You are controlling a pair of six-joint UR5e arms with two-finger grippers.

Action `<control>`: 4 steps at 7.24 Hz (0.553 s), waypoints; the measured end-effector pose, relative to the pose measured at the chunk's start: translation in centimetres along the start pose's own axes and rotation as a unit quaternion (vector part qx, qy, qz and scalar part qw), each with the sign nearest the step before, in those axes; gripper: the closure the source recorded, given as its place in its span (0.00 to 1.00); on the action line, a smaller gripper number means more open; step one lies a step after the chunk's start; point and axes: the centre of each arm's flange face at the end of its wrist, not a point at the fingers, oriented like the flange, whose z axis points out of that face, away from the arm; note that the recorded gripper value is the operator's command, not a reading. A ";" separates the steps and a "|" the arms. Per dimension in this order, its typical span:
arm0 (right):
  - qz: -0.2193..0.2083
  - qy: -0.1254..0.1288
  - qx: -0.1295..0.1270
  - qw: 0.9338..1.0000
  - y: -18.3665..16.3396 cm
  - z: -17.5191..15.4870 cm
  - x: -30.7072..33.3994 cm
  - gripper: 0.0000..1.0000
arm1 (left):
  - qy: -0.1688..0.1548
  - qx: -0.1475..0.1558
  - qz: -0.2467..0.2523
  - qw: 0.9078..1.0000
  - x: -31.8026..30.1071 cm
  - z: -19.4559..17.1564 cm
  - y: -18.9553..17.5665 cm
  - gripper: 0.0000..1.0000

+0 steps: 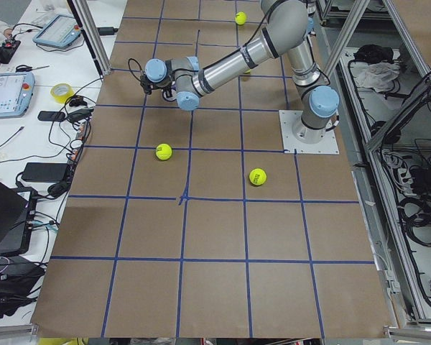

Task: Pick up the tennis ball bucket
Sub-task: 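Lift the can's open end with the left gripper, tilting it upright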

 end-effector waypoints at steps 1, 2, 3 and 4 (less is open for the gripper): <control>0.000 0.000 0.000 1.000 0.0 0.0 0.0 0.00 | -0.011 0.017 -0.009 1.000 1.5 -1.6 -0.1 1.00; 0.000 0.001 0.000 1.000 0.0 0.0 0.0 0.00 | -0.024 0.035 -0.014 0.999 3.4 -3.2 -0.1 1.00; 0.000 0.002 0.001 1.000 0.0 -0.1 0.0 0.00 | -0.051 0.052 -0.007 0.997 6.0 -4.8 0.1 1.00; 0.000 0.002 0.001 1.000 0.1 -0.1 0.1 0.00 | -0.085 0.064 0.007 0.994 8.9 -6.0 0.5 1.00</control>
